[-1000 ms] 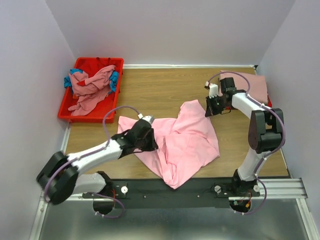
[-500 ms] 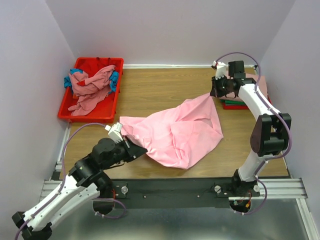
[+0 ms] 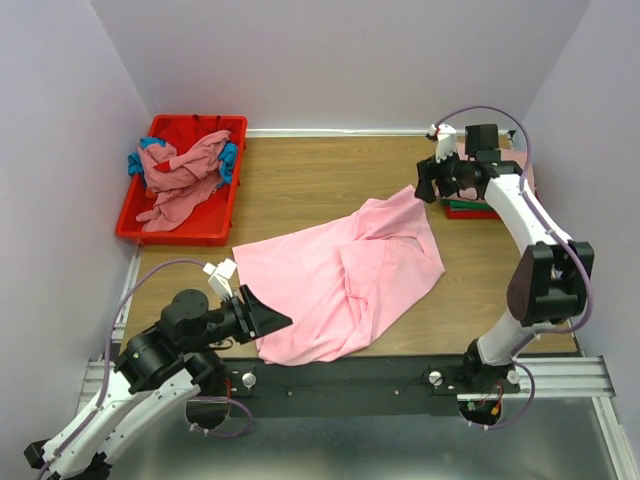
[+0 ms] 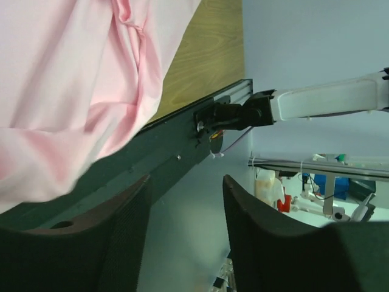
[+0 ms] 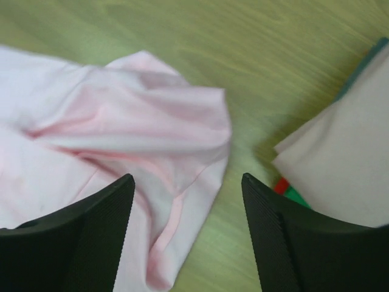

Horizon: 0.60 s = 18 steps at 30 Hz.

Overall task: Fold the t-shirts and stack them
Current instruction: Flatten the tshirt out

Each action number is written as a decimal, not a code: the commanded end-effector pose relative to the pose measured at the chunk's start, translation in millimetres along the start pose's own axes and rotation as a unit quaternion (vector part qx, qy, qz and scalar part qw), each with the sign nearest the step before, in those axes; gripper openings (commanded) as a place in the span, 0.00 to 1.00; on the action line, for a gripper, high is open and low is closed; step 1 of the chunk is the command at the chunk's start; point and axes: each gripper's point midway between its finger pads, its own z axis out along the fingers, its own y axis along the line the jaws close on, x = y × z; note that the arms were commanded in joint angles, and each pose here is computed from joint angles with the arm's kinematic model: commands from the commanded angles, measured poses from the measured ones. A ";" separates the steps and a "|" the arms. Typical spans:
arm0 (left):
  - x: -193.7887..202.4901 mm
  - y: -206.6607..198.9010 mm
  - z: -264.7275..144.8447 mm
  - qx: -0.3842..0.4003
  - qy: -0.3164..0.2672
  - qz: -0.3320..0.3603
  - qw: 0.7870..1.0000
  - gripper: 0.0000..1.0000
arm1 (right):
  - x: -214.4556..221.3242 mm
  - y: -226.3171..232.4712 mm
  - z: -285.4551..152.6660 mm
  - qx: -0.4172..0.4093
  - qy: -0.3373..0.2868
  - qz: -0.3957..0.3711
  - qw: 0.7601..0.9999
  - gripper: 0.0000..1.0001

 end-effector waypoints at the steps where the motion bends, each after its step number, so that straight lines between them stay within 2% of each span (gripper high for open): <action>1: 3.3 -18.5 -23.1 0.019 0.009 0.021 1.000 0.60 | 9.7 63.2 -30.6 -0.142 -0.028 -0.052 0.988 0.79; 2: 1.0 -19.3 -23.2 0.019 0.004 0.029 0.999 0.61 | 17.2 80.7 -34.0 -0.185 -0.031 -0.085 0.979 0.79; 3: -3.9 -19.8 -22.1 0.018 -0.009 0.034 0.999 0.61 | 34.3 118.6 -37.6 -0.262 -0.019 -0.088 0.961 0.79; 7: -23.5 -24.8 -8.4 0.021 -0.048 0.069 0.996 0.62 | 71.6 179.2 -21.9 -0.344 0.022 -0.149 0.927 0.79; 12: -71.2 -40.6 16.8 -0.006 -0.125 0.137 0.983 0.67 | 70.0 185.6 4.3 -0.366 0.031 -0.181 0.912 0.79; 13: -83.9 -53.5 22.7 -0.004 -0.138 0.170 0.976 0.68 | 68.8 182.3 12.7 -0.363 0.036 -0.190 0.912 0.79; 15: -104.8 -59.0 27.6 -0.025 -0.172 0.194 0.966 0.72 | 73.6 179.1 21.8 -0.361 0.051 -0.191 0.911 0.79; 18: -130.1 -71.8 37.2 -0.055 -0.194 0.250 0.947 0.75 | 86.5 176.0 37.7 -0.354 0.084 -0.191 0.911 0.77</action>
